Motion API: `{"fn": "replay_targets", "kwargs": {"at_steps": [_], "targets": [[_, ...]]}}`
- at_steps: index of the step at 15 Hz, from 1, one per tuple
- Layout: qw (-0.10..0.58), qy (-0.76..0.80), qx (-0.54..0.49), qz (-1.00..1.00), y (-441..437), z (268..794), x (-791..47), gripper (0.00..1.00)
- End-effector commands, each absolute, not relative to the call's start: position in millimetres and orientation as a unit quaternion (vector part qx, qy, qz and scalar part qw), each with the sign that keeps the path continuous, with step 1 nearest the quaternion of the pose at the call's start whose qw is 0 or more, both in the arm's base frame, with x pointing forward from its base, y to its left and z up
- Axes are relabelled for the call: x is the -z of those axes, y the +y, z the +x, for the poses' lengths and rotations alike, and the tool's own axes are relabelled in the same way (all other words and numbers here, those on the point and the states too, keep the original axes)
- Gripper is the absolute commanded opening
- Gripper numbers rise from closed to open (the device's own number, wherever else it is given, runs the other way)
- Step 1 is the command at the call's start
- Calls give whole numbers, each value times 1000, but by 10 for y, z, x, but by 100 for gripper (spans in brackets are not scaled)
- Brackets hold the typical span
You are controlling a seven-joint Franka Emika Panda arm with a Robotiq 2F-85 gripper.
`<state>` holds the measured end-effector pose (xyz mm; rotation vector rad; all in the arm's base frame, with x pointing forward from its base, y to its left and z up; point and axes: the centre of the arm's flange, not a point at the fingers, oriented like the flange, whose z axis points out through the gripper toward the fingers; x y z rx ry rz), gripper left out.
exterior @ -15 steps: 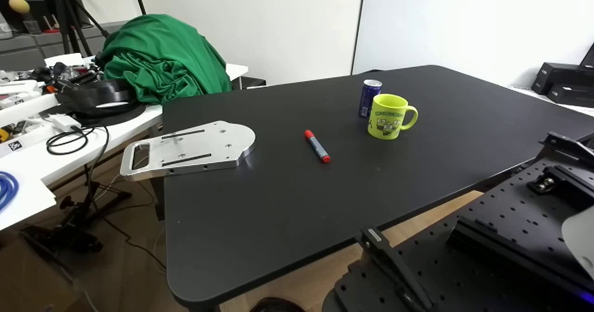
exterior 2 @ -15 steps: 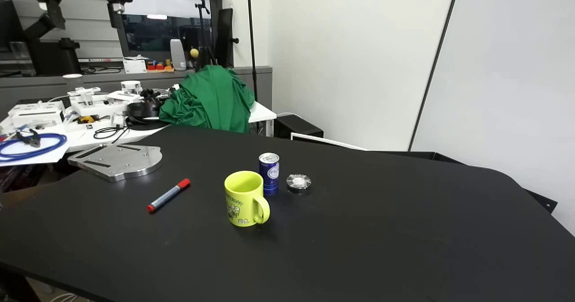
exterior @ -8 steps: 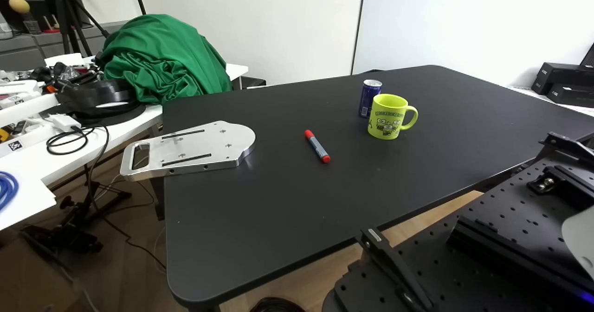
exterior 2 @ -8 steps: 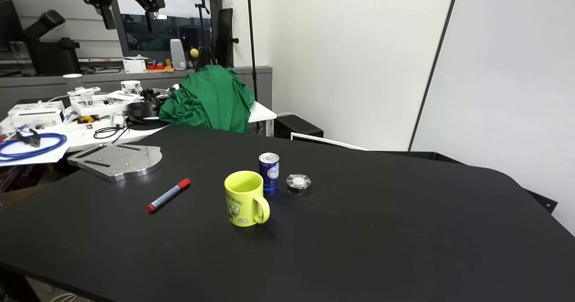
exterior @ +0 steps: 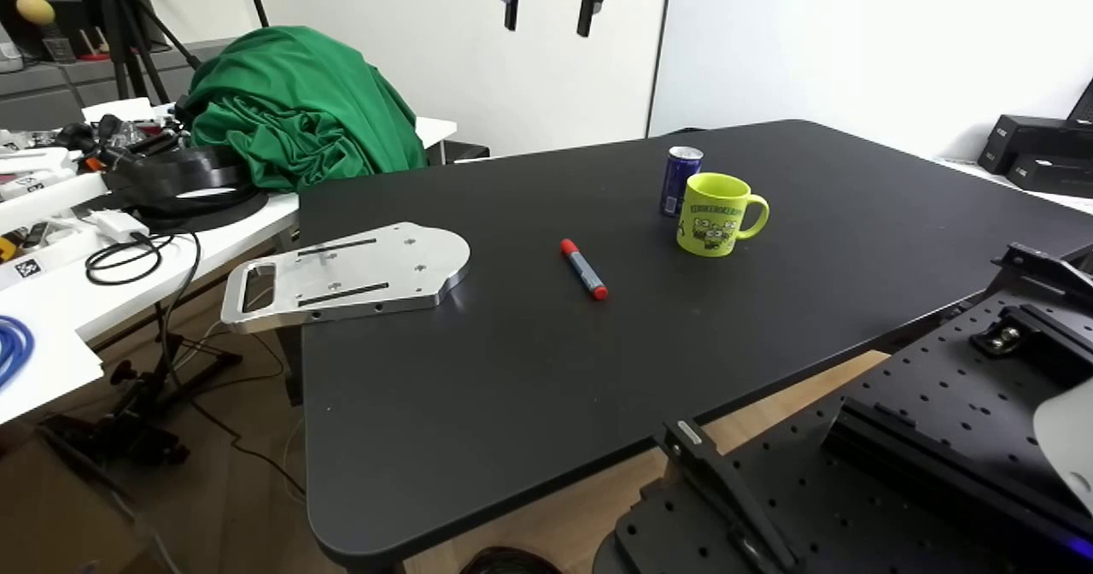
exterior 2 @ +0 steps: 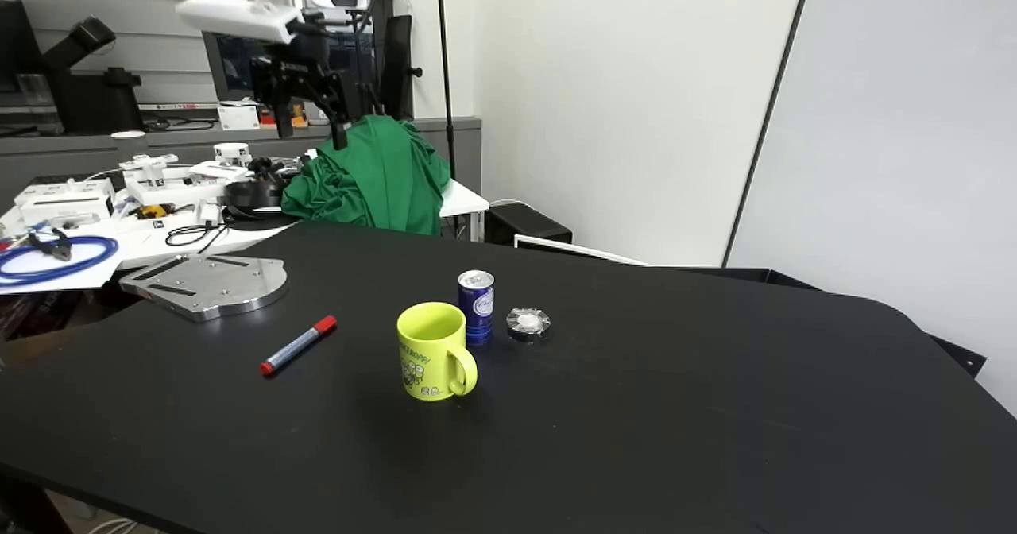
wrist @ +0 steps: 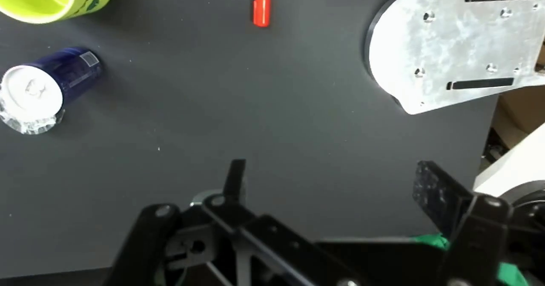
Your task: Put the marker in the mug
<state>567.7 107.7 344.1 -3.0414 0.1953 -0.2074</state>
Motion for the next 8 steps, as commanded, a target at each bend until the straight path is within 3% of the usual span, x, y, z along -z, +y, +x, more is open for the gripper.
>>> {"fn": "replay_targets", "kwargs": {"at_steps": [1, 8], "targets": [[29, 102, 51, -993, 1097, 5909, -3018, 100], [4, 97, -3, -995, 1307, 5842, -2365, 100]]}}
